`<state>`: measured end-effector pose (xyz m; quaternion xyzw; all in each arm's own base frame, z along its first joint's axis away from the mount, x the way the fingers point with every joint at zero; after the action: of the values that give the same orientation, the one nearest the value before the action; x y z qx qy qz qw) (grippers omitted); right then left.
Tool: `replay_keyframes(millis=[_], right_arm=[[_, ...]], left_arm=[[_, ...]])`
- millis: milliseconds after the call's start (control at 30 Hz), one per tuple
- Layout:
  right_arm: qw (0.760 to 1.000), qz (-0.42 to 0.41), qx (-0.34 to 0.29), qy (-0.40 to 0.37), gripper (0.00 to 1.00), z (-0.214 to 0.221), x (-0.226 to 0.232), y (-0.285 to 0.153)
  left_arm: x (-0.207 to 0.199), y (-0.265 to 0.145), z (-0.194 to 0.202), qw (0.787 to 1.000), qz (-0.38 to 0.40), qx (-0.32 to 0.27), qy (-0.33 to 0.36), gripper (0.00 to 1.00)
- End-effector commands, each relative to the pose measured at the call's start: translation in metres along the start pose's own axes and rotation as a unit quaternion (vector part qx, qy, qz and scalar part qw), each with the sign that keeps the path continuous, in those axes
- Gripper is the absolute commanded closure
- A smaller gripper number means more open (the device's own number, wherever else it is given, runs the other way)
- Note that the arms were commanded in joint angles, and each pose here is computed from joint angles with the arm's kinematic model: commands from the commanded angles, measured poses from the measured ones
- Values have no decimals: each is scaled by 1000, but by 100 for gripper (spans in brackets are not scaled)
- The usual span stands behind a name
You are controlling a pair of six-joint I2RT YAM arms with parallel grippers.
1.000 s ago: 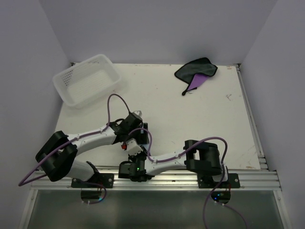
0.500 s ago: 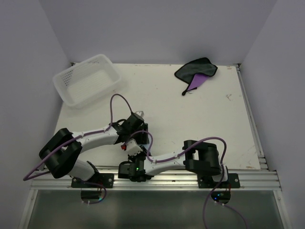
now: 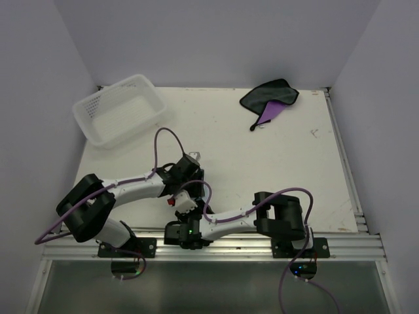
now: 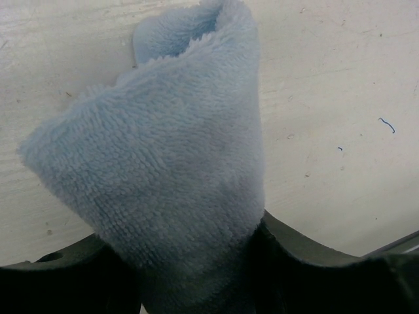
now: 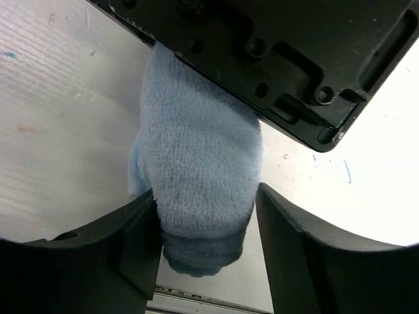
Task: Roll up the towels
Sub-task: Roll the towel
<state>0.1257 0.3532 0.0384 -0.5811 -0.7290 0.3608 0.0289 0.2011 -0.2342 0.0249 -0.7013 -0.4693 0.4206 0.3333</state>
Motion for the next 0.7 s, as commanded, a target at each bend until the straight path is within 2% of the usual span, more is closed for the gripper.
replay_keyframes(millis=[0,400,667], right_arm=[[994,-62,5,86,39,-7,19,-18],[986,-115,-5,122,33,-12,8,-45],[982,-132,-6,137,32,-4,-3,-63]], left_arm=[[38,20,28,996,-73,30,33,43],[39,22,16,994,-88,26,56,44],[39,24,14,993,-91,31,69,44]])
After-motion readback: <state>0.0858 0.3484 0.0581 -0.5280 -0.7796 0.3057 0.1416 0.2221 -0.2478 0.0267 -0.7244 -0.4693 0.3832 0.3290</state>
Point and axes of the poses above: each gripper's point midway between its finger pads, its own y axis out along the fingers, its own x axis along the line the jaws close on, z = x × y, the point moved 1 cm from there along -y, back along the fingers, and after that the axes turned 4 degrees about y, right-handed, at the moved point
